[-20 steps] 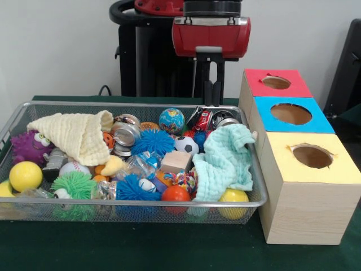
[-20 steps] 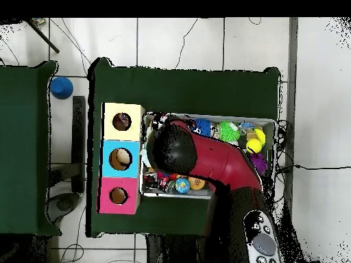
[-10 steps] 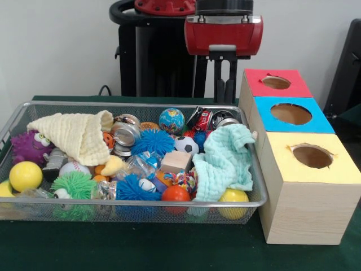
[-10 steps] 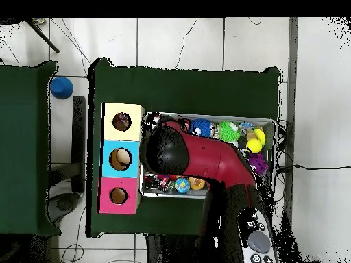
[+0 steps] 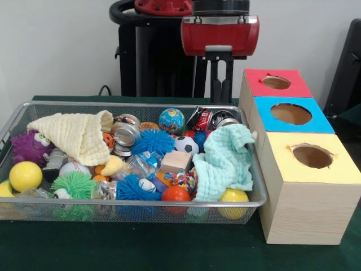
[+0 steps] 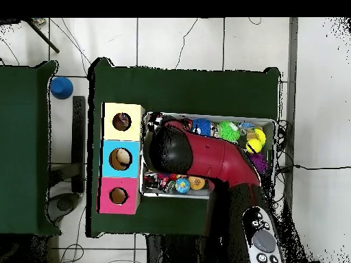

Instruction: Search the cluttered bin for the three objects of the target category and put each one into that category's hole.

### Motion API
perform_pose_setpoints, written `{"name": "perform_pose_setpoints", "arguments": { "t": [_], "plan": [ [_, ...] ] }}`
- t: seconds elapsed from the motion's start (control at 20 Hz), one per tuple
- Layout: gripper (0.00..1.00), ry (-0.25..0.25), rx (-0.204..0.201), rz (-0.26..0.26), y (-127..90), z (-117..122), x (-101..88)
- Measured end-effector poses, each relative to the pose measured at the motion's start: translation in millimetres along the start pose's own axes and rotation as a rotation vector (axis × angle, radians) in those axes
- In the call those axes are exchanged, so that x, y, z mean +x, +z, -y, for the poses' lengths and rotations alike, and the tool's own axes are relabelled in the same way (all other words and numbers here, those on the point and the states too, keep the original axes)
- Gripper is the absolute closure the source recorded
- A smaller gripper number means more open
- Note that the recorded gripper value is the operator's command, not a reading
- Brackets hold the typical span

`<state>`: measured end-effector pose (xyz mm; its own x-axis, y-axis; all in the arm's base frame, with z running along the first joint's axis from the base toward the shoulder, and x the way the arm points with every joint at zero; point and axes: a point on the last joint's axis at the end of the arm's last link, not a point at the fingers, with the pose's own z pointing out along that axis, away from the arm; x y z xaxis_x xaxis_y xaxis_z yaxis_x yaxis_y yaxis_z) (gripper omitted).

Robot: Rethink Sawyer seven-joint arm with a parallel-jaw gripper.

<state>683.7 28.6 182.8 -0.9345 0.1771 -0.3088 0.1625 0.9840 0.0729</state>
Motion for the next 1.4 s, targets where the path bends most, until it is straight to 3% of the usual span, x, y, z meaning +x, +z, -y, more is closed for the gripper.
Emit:
{"name": "perform_pose_setpoints", "arguments": {
  "t": [0.55, 1.4],
  "plan": [
    [1.0, 0.022, 0.004, -0.007, 0, 17, -3.1],
    [1.0, -0.07, 0.044, -0.01, 5, 24, 9.4]
  ]
}}
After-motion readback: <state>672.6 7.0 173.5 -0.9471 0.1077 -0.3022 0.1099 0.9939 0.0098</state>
